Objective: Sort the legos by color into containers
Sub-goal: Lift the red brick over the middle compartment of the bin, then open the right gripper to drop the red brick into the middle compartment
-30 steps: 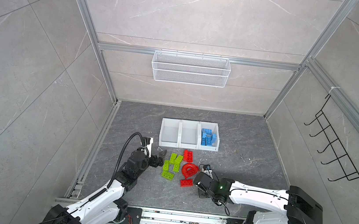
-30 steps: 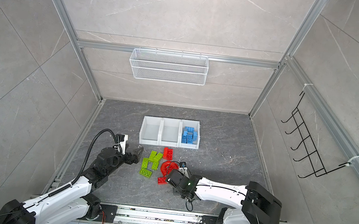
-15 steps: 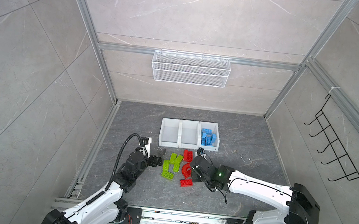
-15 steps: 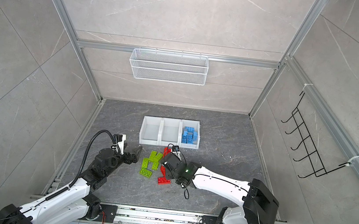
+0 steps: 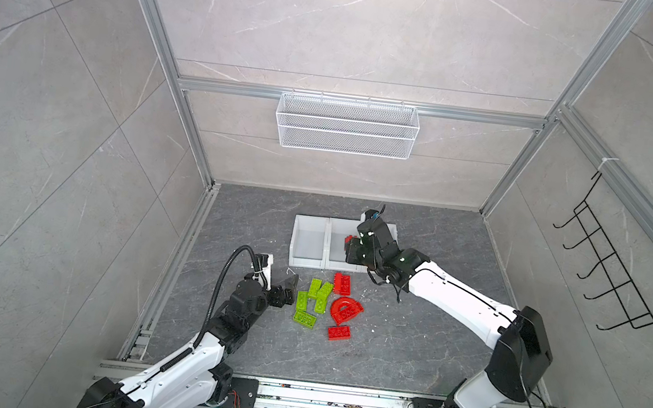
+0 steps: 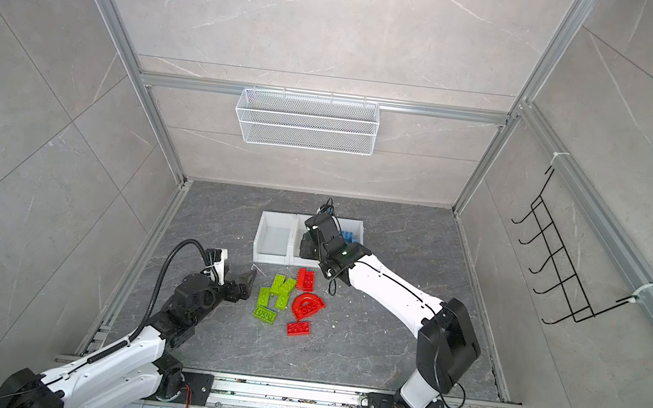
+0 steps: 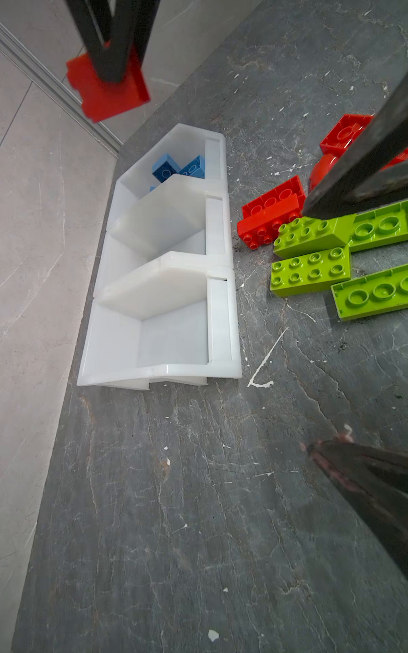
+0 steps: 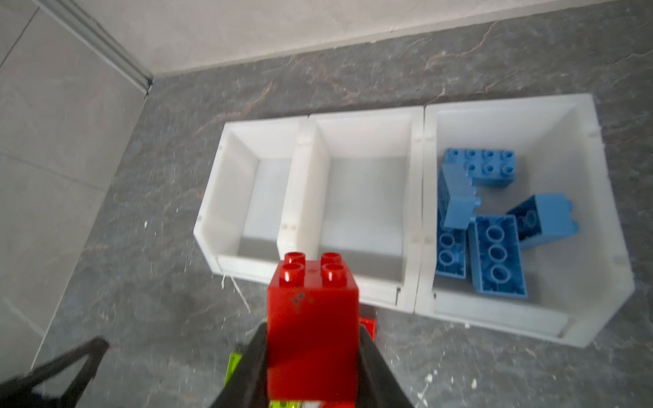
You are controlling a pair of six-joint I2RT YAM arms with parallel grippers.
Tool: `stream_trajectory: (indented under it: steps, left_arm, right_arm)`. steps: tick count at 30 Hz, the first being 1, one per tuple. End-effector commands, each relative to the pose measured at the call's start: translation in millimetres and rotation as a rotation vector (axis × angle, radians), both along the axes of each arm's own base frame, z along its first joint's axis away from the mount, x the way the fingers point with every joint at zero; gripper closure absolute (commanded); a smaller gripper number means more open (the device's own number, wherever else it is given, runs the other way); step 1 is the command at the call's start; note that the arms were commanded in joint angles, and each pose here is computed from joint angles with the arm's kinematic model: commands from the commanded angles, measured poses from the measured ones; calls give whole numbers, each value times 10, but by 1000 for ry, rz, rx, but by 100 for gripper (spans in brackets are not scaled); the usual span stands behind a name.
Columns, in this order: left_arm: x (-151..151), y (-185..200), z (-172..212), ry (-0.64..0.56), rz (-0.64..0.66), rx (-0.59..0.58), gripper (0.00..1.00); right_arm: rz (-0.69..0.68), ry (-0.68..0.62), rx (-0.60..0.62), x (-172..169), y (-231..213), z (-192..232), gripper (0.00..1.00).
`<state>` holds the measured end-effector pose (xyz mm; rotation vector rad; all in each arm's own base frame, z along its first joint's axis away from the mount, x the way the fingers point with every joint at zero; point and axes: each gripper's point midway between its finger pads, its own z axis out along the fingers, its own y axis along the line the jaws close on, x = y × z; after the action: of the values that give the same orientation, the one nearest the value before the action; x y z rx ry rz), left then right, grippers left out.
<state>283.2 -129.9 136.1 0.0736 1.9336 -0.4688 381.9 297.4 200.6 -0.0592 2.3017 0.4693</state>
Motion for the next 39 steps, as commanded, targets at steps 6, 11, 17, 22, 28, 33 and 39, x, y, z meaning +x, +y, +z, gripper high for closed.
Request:
stream_trajectory:
  steps: [6,11,17,22,28,33,39]
  left_arm:
    - [33,-10,380,-113,-7,-22,0]
    - [54,-101,359,-100,-52,-5,0]
    - [56,-51,362,-103,-27,2,0]
    - [73,-3,338,-99,2,12,0]
    - [96,-11,300,-88,4,13,0]
    - [100,-28,290,-83,-2,9,0]
    - [95,-33,293,-84,-6,8,0]
  right_arm:
    - [55,23,-9,430,308,-199,77]
    - [87,55,7,355,335,-613,76]
    - [96,87,15,429,419,-874,76]
    - [94,109,-5,494,464,-1010,74]
    - [52,105,-77,555,318,-1067,72]
    - [57,115,-75,591,346,-1152,69]
    - [66,117,-89,673,403,-1185,67]
